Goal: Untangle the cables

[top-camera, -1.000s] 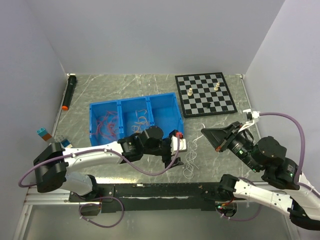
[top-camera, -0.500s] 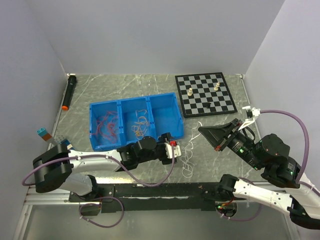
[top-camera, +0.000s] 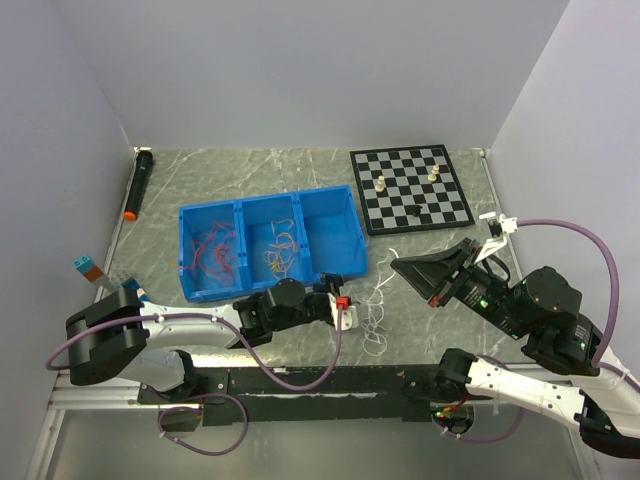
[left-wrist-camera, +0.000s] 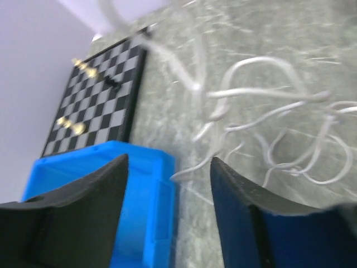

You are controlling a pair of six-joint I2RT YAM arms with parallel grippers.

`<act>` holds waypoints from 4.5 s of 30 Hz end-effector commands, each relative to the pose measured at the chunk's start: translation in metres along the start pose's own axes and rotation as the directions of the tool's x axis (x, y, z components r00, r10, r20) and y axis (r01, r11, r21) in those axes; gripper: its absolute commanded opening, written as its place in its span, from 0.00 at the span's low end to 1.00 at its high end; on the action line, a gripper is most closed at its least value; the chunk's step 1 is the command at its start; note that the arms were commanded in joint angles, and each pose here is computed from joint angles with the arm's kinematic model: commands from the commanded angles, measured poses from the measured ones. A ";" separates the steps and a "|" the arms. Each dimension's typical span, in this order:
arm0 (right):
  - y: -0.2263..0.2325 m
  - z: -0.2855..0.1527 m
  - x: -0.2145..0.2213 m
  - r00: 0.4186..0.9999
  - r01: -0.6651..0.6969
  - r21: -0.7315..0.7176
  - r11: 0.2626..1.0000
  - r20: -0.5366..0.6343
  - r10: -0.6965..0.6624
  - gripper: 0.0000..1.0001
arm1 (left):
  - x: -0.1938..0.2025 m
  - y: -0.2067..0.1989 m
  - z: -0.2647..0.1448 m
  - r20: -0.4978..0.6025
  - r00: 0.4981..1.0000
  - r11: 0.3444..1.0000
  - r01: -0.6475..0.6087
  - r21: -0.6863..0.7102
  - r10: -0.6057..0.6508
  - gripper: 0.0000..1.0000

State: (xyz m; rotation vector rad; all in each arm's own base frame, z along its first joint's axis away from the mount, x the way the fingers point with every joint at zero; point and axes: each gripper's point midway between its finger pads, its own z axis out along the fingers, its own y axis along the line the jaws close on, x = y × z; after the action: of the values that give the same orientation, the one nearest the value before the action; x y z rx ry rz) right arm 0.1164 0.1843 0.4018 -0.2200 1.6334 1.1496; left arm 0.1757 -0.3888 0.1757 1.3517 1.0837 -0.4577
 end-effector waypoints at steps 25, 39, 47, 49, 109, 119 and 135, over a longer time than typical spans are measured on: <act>0.022 -0.013 -0.029 0.997 0.001 -0.088 0.996 0.078 0.006 0.00 | 0.007 -0.043 -0.016 0.004 0.979 0.952 -0.200 0.231 0.204 0.13; -0.017 -0.020 -0.015 0.998 0.012 0.080 0.997 0.065 -0.017 0.00 | -0.001 0.043 -0.032 -0.177 0.983 0.999 0.048 0.008 -0.046 0.01; -0.073 -0.037 -0.002 0.996 0.002 0.320 0.947 0.083 -0.030 0.00 | 0.017 0.111 -0.096 -0.274 0.956 0.984 0.058 -0.166 -0.103 0.01; -0.082 -0.037 0.005 0.997 0.002 0.352 0.936 0.074 -0.030 0.00 | 0.008 0.123 -0.110 -0.254 0.963 0.974 0.033 -0.224 -0.091 0.01; -0.026 0.149 -0.088 0.888 0.360 0.293 0.885 0.182 -0.422 0.00 | -0.107 0.244 -0.160 -0.077 0.943 0.810 0.234 -0.537 -0.324 0.97; -0.085 0.205 -0.054 0.882 0.431 0.357 0.829 0.029 -0.471 0.00 | -0.148 0.276 -0.225 -0.056 0.980 0.761 0.113 -0.639 -0.193 0.97; -0.240 0.231 0.076 0.917 0.372 0.563 0.738 -0.346 -0.198 0.00 | -0.162 0.336 -0.265 -0.068 0.966 0.523 0.074 -0.849 -0.248 0.97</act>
State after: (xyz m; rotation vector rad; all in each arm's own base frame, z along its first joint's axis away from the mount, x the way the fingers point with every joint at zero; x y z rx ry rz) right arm 0.3882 0.2724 0.2576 -0.2516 1.8981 0.3241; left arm 0.2643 -0.1413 0.5153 0.5424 1.3006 0.0228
